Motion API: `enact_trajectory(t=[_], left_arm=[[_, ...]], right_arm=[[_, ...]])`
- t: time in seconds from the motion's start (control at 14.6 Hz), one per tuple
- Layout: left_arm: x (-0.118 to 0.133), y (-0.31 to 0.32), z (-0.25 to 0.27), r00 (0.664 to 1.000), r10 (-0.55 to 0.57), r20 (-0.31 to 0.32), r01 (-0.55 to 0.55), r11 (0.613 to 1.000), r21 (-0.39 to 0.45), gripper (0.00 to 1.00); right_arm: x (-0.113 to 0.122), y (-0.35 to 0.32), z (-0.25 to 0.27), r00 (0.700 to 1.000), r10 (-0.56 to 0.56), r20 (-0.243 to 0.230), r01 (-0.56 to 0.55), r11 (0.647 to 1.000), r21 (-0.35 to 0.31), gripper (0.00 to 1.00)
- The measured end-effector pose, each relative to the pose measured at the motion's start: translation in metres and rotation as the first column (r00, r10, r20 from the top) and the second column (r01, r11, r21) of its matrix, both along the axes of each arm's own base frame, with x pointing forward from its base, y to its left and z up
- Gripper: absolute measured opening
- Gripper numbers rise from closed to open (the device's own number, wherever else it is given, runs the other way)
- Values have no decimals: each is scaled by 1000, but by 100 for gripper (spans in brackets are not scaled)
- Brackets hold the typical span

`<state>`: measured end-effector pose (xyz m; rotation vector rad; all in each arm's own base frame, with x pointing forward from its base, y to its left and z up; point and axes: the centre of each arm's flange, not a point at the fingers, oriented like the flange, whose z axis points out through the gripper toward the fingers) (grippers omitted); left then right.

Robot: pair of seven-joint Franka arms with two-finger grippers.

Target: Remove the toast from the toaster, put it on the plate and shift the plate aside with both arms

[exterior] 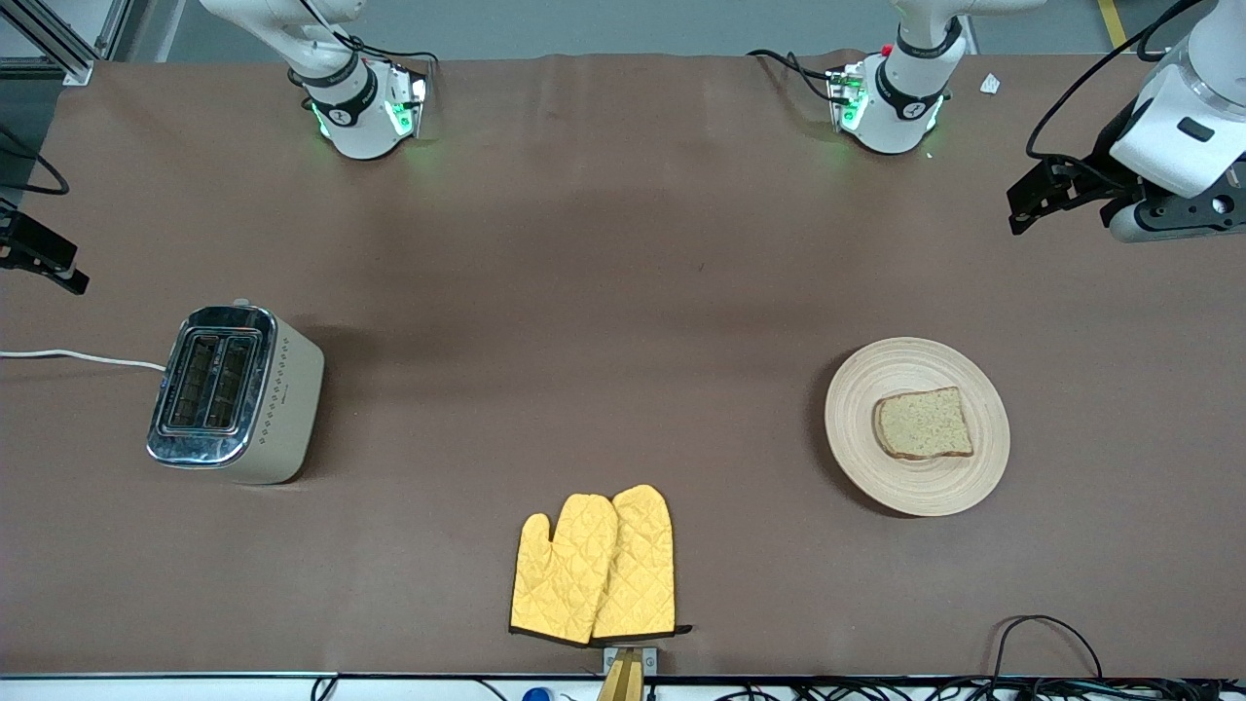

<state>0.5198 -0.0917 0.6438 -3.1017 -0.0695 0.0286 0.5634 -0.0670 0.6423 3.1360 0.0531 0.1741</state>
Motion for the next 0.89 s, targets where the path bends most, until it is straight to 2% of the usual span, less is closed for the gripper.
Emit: enact_trajectory(t=[0.89], left_arm=[[0,2,-1,999,-39,-7,39,999,0,100]], right_arm=[[-1,1,-2,1000,1,-11,-1,1000,1,100]])
